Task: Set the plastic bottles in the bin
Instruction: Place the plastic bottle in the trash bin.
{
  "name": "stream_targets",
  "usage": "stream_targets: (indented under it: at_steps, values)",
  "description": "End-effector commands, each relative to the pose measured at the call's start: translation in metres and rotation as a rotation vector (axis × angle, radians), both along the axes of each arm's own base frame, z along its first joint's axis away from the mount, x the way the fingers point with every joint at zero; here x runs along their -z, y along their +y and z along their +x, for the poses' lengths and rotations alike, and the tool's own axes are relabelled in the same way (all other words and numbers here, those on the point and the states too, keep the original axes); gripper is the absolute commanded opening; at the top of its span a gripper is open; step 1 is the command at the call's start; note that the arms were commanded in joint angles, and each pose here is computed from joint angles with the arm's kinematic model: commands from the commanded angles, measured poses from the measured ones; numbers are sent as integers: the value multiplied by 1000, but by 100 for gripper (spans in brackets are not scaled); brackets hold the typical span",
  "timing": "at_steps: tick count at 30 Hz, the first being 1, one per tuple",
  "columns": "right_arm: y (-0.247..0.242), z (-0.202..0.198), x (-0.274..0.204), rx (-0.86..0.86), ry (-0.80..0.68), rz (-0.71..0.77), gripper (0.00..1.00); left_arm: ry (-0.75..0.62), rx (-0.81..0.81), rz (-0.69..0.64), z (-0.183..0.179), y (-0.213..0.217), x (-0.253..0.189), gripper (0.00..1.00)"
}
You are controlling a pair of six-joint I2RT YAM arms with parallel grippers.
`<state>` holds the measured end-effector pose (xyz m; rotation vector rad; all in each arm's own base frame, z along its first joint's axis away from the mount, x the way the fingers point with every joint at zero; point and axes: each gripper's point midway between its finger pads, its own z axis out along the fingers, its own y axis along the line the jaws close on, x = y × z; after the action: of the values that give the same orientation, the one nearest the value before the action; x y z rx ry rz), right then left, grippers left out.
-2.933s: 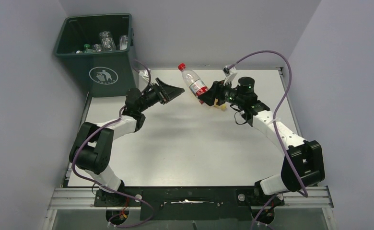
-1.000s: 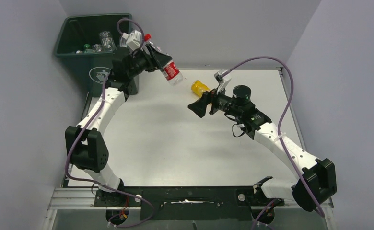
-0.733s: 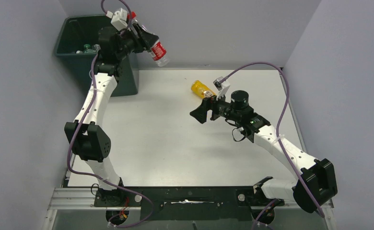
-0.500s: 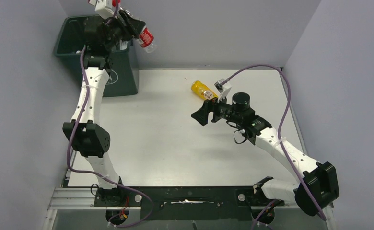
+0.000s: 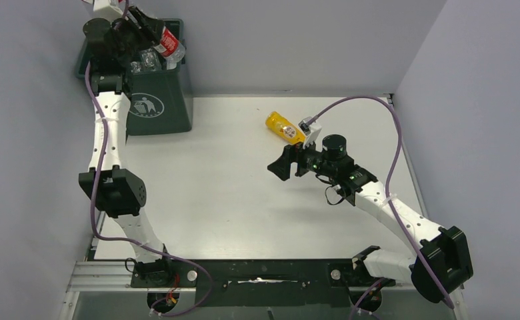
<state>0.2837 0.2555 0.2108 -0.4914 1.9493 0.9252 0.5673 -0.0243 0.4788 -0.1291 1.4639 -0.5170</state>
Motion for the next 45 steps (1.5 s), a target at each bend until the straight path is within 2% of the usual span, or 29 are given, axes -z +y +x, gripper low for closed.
stream_targets:
  at_steps: [1, 6, 10, 12, 19, 25, 32, 40, 45]
  values:
    - [1, 3, -20, 8, -60, 43, 98, -93, -82, 1, 1, 31, -26, 48]
    - [3, 2, -18, 7, -51, 46, 98, -60, -129, 6, 19, 46, -5, 53]
    - [3, 1, -16, 6, -45, 44, 98, -1, -143, 8, 34, 52, 16, 75]
    - [3, 2, -15, 8, -41, 41, 98, 33, -152, 9, 39, 55, 24, 81]
    - [4, 4, -13, 10, -41, 31, 98, 36, -186, -6, 35, 65, 18, 83]
    - [-2, 20, -4, 40, -32, 6, 98, 11, -197, -3, 18, 64, -2, 84]
    - [-10, 37, 2, 59, -10, 8, 98, -27, -300, 11, 8, 91, -22, 85]
    - [-12, 39, 10, 61, 7, -9, 98, 84, -357, -16, 35, 127, 17, 86]
    - [-15, 42, 12, 64, 14, -16, 98, 34, -386, -22, 15, 129, 0, 86]
